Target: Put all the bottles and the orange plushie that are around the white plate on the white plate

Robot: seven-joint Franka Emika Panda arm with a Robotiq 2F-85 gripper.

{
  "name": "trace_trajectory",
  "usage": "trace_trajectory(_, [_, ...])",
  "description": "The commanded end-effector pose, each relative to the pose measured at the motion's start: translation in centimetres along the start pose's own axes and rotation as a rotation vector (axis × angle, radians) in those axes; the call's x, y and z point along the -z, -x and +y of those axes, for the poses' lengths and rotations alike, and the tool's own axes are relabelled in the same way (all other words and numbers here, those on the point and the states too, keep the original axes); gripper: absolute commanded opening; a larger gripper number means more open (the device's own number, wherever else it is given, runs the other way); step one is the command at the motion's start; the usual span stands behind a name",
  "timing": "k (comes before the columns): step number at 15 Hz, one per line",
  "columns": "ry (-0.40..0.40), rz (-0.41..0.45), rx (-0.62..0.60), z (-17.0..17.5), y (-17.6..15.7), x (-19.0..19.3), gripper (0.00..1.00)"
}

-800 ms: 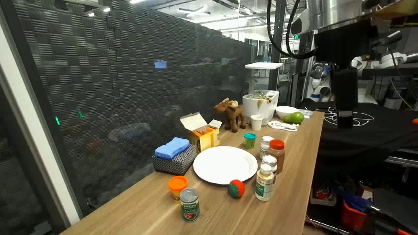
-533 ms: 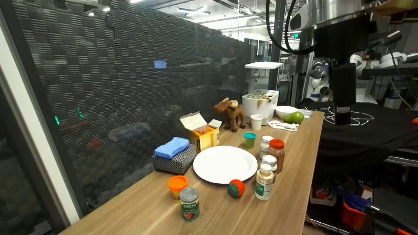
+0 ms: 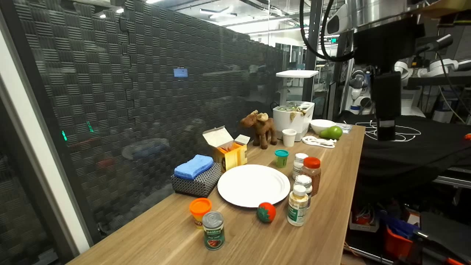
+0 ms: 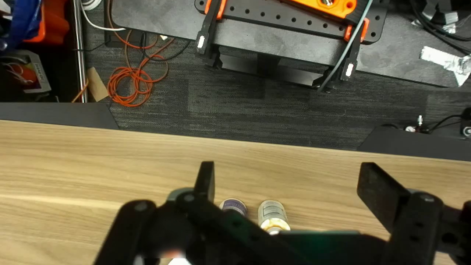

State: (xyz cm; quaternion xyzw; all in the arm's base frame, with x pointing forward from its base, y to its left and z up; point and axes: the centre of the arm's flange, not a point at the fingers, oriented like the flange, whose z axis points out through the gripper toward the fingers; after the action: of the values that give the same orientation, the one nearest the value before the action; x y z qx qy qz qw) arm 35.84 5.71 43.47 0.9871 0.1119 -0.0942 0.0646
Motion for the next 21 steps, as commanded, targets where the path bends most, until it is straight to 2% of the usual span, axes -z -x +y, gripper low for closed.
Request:
trace_trajectory(1, [0.0,0.0,0.0,0.0,0.0,0.0,1.0])
trace_trajectory(6, [0.0,0.0,0.0,0.0,0.0,0.0,1.0])
trace_trajectory(7, [0.007,0.013,0.001,0.5,-0.9,0.2,1.0])
trace_trajectory(11, [0.031,0.091,-0.053,3.2,-6.1,1.1,1.0])
trace_trajectory(14, [-0.007,0.159,-0.121,6.5,-10.8,0.9,1.0])
trace_trajectory(17, [-0.024,0.182,-0.18,10.2,-15.6,-1.2,1.0])
trace_trajectory(21, [-0.01,0.154,-0.22,12.9,-20.1,-5.6,1.0])
